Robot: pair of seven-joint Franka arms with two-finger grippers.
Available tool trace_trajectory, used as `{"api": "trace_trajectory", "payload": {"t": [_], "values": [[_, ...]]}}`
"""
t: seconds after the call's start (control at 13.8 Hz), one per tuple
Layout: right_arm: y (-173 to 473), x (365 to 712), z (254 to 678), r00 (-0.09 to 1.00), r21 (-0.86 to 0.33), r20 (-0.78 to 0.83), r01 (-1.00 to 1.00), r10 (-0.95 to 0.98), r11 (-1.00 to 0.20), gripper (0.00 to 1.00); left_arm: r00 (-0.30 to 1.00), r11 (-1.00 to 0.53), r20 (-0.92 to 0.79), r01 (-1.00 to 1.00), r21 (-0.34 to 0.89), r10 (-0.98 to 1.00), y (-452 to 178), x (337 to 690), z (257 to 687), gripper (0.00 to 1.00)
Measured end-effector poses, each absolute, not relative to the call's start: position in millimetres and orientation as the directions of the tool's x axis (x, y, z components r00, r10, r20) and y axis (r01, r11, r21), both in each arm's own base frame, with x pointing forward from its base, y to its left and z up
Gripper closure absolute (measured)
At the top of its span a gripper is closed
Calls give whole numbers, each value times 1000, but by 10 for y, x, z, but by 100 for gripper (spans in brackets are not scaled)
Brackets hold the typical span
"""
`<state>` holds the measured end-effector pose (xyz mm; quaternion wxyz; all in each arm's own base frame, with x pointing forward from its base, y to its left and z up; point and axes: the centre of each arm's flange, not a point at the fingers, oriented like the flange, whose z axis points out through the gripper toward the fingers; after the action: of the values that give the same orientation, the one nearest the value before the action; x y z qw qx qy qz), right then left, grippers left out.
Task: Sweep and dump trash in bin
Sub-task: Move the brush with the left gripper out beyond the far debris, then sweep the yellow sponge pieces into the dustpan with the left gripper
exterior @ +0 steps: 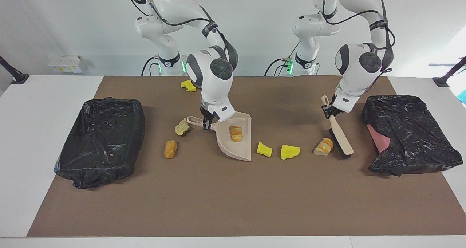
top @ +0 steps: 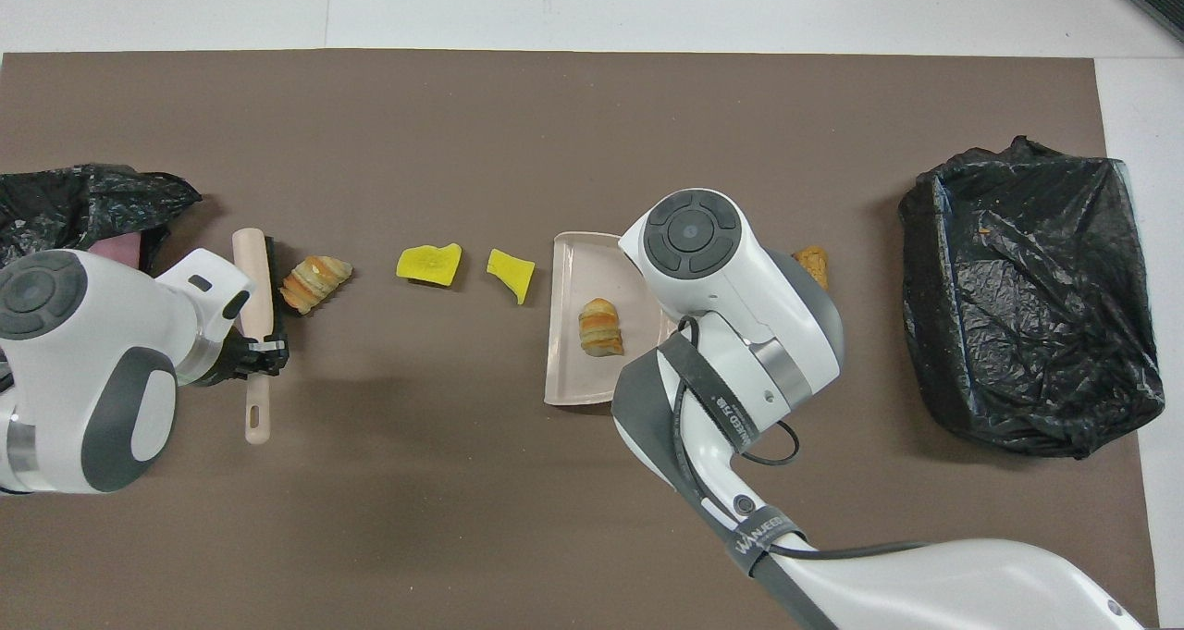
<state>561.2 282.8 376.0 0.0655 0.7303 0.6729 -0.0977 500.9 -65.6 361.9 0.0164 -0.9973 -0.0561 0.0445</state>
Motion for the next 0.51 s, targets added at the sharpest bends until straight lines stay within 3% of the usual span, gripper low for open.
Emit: {"api": "trace_trajectory", "payload": {"t": [0.51], "values": [[2823,5606,3764,75,-39,-234,995,969,-87,68,980,-981,-50,-194,-17,-193,-1995,4795,3428,74]]}}
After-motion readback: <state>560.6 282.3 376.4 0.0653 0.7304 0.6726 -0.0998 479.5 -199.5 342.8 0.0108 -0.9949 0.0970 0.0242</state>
